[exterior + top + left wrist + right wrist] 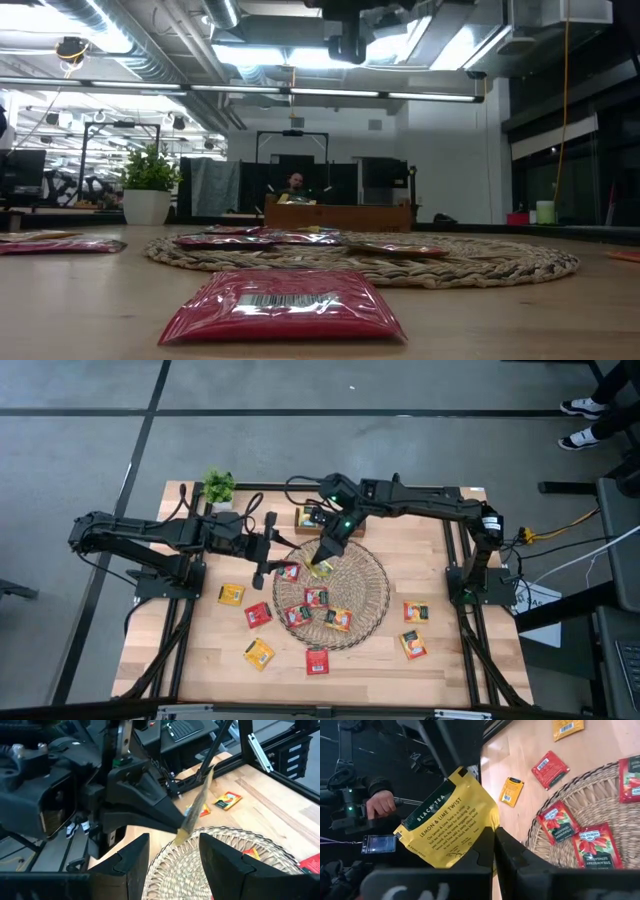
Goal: Pick & Place Tea
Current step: Put the bottom yellow tea bag into the left of the wooden organizer
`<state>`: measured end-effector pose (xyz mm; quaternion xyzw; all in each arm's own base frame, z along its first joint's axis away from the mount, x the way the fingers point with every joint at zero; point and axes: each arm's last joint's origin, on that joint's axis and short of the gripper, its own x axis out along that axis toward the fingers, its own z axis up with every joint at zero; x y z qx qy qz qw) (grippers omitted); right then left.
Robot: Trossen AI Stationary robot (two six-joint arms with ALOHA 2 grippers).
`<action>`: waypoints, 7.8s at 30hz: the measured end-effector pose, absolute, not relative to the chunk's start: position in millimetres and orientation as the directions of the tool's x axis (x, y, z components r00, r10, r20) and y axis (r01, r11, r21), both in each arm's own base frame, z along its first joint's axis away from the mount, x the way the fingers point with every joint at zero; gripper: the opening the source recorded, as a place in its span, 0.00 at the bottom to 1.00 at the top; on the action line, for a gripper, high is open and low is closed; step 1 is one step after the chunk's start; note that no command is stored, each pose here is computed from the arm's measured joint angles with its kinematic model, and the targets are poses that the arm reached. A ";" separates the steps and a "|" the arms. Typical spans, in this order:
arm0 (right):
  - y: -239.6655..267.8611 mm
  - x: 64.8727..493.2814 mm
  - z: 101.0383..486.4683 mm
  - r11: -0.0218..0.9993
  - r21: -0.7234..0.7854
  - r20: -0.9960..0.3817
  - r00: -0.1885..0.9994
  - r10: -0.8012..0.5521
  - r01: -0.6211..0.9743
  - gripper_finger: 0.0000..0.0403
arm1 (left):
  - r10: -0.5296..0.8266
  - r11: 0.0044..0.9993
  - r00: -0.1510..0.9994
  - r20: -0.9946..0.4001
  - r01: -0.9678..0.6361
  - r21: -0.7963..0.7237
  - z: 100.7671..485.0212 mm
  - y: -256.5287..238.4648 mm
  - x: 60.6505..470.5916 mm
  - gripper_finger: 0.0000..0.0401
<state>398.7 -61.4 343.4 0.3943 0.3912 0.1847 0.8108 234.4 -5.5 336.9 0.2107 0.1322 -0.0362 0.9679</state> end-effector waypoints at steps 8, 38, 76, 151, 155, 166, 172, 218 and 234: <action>-61.8 398.9 343.4 0.622 0.783 -0.488 0.629 0.605 0.009 0.01 | -0.048 0.910 0.962 -0.269 0.154 0.386 337.0 -6.5 234.4 0.42; -62.7 400.7 343.9 0.659 0.752 -0.497 0.650 0.575 -0.008 0.03 | -0.067 0.925 0.962 -0.266 0.159 0.344 332.0 -7.1 245.2 0.01; -70.6 384.0 372.1 0.888 0.458 -0.541 0.780 0.313 -0.039 0.25 | 0.000 0.999 0.929 -0.370 0.019 0.047 330.9 43.0 217.0 0.00; -79.1 406.8 351.8 0.980 0.176 -0.558 0.810 0.179 -0.095 0.25 | 0.032 0.998 0.884 -0.466 -0.055 -0.036 320.4 56.4 211.6 0.00; -79.9 407.5 351.6 0.981 0.172 -0.556 0.813 0.171 -0.088 0.25 | 0.032 0.997 0.883 -0.469 -0.058 -0.042 320.1 56.4 211.4 0.01; -80.6 409.4 353.4 0.981 0.173 -0.533 0.828 0.171 -0.092 0.22 | 0.043 0.997 0.876 -0.480 -0.071 -0.039 319.0 56.7 210.9 0.01; -80.6 410.5 355.1 0.977 0.193 -0.515 0.839 0.176 -0.086 0.16 | 0.044 0.997 0.876 -0.481 -0.071 -0.039 318.9 56.7 210.9 0.00; -135.3 396.1 344.0 0.972 0.195 -0.590 0.807 0.010 0.131 0.00 | 0.159 0.983 0.886 -0.436 -0.181 -0.010 335.7 51.4 181.9 0.04; -133.6 406.8 310.6 0.961 0.252 -0.501 0.865 0.026 0.117 0.00 | 0.225 0.969 0.879 -0.420 -0.246 0.004 338.9 51.9 177.2 0.04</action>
